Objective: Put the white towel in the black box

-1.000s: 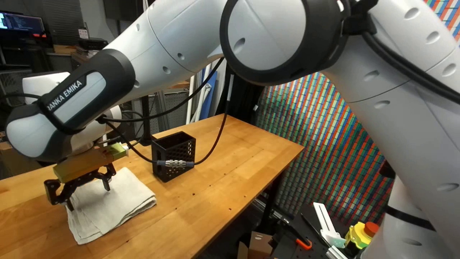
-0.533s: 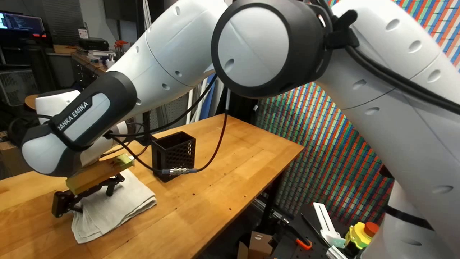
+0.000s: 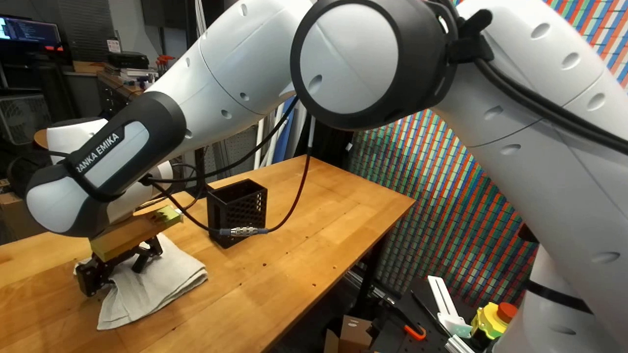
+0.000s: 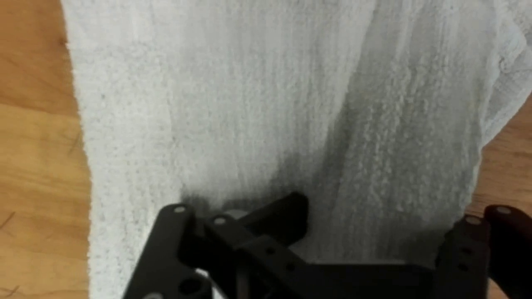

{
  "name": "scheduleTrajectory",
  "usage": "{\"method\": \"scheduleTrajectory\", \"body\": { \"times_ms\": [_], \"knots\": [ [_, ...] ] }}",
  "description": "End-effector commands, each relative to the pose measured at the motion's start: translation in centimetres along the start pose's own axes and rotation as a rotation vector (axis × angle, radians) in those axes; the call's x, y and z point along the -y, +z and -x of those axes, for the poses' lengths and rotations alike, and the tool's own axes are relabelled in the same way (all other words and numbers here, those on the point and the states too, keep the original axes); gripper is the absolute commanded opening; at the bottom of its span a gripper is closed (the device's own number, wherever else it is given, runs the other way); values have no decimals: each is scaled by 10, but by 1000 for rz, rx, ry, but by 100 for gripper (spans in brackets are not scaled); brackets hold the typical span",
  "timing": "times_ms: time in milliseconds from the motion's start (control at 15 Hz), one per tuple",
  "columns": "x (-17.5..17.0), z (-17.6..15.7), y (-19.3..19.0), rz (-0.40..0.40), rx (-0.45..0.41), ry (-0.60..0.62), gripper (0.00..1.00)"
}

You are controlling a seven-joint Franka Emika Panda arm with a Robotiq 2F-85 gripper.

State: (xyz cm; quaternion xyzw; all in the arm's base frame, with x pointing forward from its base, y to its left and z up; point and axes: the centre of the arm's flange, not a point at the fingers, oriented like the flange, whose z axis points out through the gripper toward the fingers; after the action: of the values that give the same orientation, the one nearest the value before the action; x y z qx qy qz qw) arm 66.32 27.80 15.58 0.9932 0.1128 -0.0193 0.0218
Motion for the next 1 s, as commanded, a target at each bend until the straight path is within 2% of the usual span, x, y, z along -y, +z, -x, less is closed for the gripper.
{"method": "scheduleTrajectory", "body": {
  "times_ms": [0, 67, 467, 933],
  "knots": [
    [-15, 13, -27, -12, -11, -32, 10],
    [-21, 15, -35, -11, -14, -34, 7],
    [-71, 31, -75, 8, -29, -14, 10],
    [-152, 56, -160, 52, -54, 127, 11]
  ]
}}
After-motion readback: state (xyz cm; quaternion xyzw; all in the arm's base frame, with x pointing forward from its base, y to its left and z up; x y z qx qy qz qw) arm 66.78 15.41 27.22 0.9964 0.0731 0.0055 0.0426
